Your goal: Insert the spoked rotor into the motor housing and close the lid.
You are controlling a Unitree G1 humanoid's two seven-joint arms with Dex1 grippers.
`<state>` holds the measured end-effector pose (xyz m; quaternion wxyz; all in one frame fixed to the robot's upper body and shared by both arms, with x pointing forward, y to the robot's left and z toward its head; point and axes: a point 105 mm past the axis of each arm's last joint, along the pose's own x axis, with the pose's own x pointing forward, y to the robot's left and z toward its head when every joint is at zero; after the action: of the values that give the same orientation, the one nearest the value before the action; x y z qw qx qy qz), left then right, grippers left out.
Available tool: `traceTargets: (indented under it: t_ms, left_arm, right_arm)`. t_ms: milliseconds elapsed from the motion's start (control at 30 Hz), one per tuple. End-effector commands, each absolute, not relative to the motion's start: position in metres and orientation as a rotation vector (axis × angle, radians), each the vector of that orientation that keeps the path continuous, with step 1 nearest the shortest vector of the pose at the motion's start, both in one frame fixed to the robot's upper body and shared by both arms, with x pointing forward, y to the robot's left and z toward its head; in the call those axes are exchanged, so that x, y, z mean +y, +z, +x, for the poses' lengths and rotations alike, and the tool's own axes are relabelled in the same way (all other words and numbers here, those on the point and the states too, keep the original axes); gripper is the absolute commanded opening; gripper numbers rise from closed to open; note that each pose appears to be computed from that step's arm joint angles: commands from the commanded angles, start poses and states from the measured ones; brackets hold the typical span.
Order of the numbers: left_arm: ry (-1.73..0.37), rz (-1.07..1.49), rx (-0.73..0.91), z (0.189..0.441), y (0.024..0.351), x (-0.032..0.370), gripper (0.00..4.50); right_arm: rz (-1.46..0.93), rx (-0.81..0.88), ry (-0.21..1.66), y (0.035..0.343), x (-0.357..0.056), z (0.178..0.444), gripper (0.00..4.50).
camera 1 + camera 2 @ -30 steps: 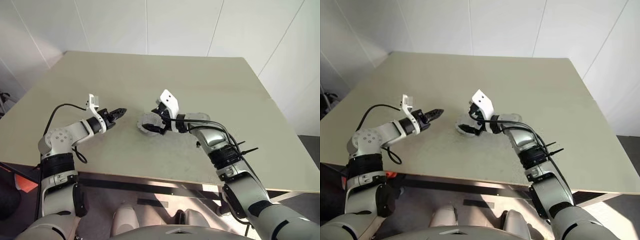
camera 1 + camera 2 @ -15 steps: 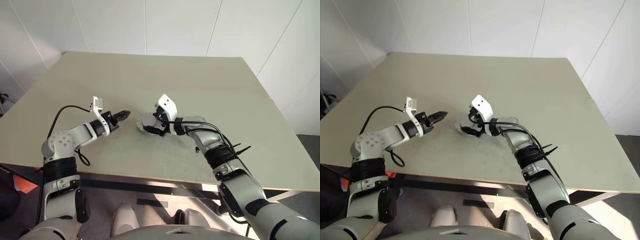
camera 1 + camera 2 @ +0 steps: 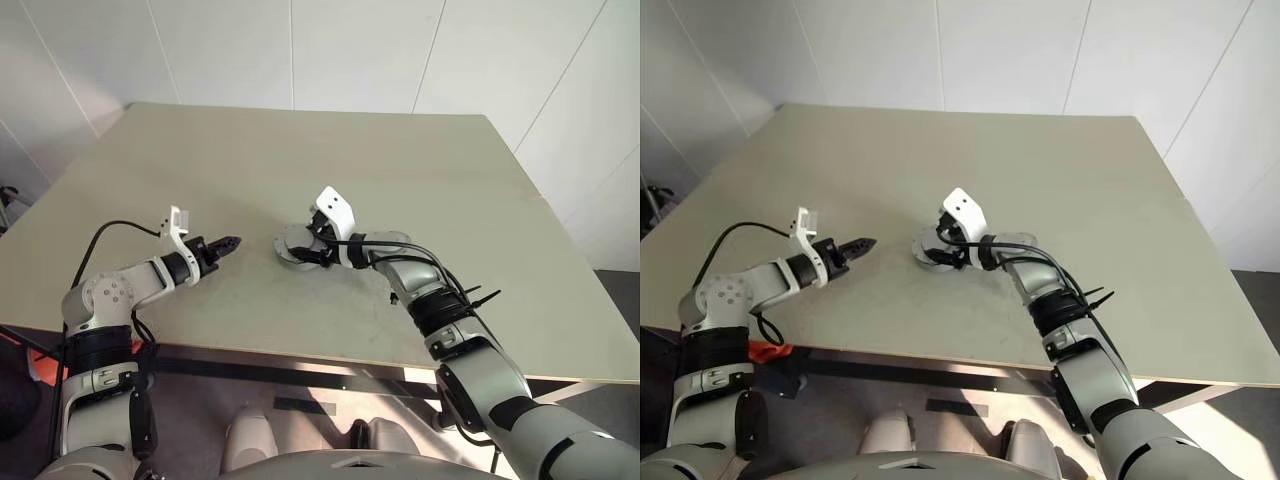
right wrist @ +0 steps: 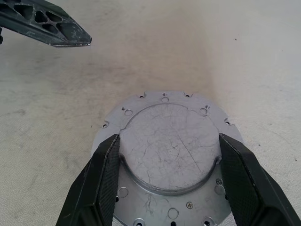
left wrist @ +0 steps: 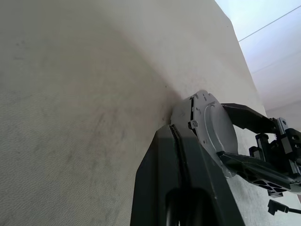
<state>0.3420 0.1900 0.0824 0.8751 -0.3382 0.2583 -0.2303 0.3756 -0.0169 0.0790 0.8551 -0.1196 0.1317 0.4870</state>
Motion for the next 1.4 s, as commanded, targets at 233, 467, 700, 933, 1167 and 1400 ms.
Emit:
traceTargets:
  t_ms: [233,467,700,933,1167,1400]
  left_arm:
    - [-0.513,-0.685,0.49,0.345,0.095,0.185,0.0]
    - [-0.519,-0.683,0.487,0.346,0.096,0.183,0.0]
    - [-0.519,-0.682,0.485,0.347,0.096,0.183,0.0]
    - [-0.528,-0.698,0.471,0.35,0.1,0.179,0.0]
    - [-0.555,-0.817,0.454,0.367,0.108,0.147,0.0]
    - [-0.561,-0.889,0.564,0.378,0.084,0.109,0.0]
  right_arm:
    - [-0.294,0.288,0.981,0.08,-0.023,0.385,3.09]
    - [-0.327,0.325,0.995,0.068,-0.03,0.38,3.09]
    - [-0.338,0.335,1.012,0.064,-0.034,0.377,3.09]
    - [-0.338,0.344,1.006,0.06,-0.033,0.378,3.09]
    - [-0.346,0.343,1.002,0.06,-0.032,0.379,3.09]
    - [-0.35,0.333,1.007,0.061,-0.03,0.378,3.09]
